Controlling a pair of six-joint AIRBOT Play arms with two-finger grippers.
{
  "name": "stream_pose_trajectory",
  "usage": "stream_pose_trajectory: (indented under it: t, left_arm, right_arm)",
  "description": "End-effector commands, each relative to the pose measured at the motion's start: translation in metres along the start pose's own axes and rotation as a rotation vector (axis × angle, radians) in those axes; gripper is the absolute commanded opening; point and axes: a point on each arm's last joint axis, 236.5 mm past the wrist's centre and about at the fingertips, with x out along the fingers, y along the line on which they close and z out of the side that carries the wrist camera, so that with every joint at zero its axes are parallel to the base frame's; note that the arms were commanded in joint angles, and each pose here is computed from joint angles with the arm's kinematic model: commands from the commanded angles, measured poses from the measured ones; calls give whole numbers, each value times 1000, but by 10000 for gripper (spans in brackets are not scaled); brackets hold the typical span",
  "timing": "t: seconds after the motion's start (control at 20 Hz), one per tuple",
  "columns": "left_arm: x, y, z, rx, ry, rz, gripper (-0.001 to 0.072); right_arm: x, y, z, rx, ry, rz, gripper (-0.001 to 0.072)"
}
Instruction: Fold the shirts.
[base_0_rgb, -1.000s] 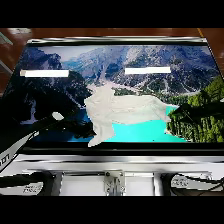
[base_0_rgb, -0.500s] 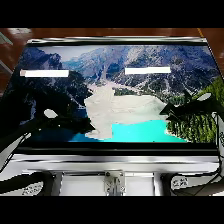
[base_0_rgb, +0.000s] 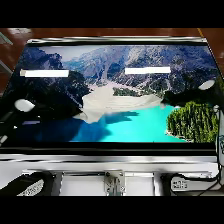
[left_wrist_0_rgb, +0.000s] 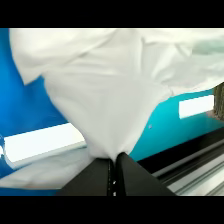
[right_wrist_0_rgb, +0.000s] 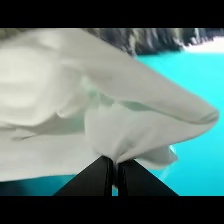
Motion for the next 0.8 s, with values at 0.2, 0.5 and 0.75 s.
stream_pose_trajectory:
  t: [0.2, 0.5, 0.75]
  left_arm:
    - [-366, -218, 140, 585, -977, 74, 33]
    - [-488, -321, 70, 784, -1281, 86, 34]
    - [-457, -281, 62, 767, -1102, 249, 34]
  right_arm:
    - [-321, 196, 83, -407, -863, 25, 60]
    - [-469, 280, -6, -471, -1239, 112, 61]
    - [-453, 258, -40, -470, -1119, -30, 60]
